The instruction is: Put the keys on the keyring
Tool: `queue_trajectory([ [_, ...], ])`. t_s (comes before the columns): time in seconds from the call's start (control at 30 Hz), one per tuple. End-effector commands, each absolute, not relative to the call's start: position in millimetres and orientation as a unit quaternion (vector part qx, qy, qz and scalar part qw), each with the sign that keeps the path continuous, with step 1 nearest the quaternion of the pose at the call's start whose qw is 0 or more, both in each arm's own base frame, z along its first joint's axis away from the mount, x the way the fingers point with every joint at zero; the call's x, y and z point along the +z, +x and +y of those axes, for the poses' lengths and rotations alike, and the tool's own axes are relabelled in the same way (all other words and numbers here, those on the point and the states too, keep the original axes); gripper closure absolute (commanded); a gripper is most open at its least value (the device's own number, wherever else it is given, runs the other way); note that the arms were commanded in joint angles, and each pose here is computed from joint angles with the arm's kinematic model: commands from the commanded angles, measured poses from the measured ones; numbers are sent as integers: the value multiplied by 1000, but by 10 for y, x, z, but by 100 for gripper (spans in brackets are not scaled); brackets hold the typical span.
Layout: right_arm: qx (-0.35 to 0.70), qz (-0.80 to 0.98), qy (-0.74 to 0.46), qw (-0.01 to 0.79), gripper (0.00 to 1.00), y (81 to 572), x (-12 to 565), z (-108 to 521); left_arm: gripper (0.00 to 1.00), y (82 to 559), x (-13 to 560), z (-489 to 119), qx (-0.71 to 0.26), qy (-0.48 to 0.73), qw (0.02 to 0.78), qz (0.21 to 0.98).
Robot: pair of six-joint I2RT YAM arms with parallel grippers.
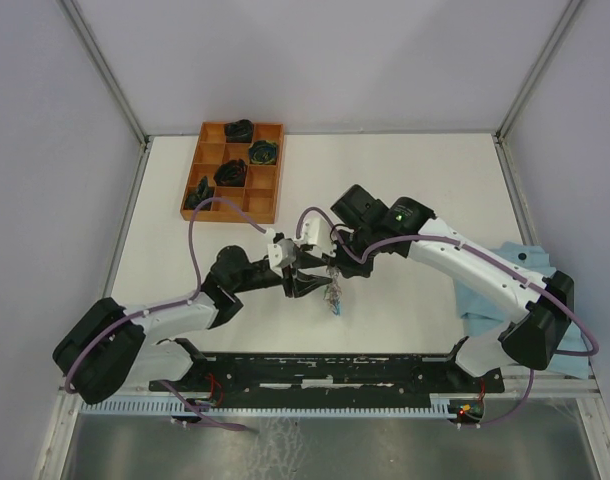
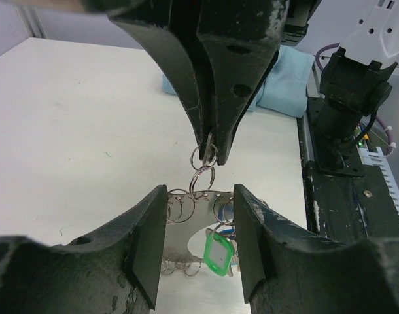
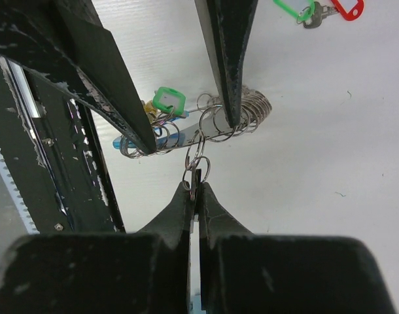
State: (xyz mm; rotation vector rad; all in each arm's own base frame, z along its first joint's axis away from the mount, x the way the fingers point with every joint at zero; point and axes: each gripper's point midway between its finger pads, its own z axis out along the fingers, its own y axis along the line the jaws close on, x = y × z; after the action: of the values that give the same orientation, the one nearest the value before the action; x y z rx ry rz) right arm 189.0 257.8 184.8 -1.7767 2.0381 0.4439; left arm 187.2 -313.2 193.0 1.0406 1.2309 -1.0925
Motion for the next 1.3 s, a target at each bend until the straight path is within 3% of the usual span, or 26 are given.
queue_trajectory([
  [0.0,164,712,-642,232,99,1947,2034,2687,48,1891,2125,-3218,-466,465,582,478],
  [0.23,167,708,-647,228,99,1918,2021,2702,50,1909,2083,-3268,-470,471,578,472],
  [0.73,172,707,-652,213,99,1888,1948,2714,67,1816,2107,-3288,-489,482,567,456],
  [0.8,171,707,-653,213,99,1890,1945,2713,72,1807,2107,-3288,-491,482,565,456],
  [0.9,167,708,-652,212,99,1898,1935,2700,91,1800,2102,-3282,-491,482,565,456],
  [0.97,166,711,-650,211,99,1902,1928,2692,97,1803,2096,-3278,-490,480,565,459],
  [1.27,138,741,-625,204,99,1929,1884,2568,97,1844,2051,-3229,-479,466,569,479],
])
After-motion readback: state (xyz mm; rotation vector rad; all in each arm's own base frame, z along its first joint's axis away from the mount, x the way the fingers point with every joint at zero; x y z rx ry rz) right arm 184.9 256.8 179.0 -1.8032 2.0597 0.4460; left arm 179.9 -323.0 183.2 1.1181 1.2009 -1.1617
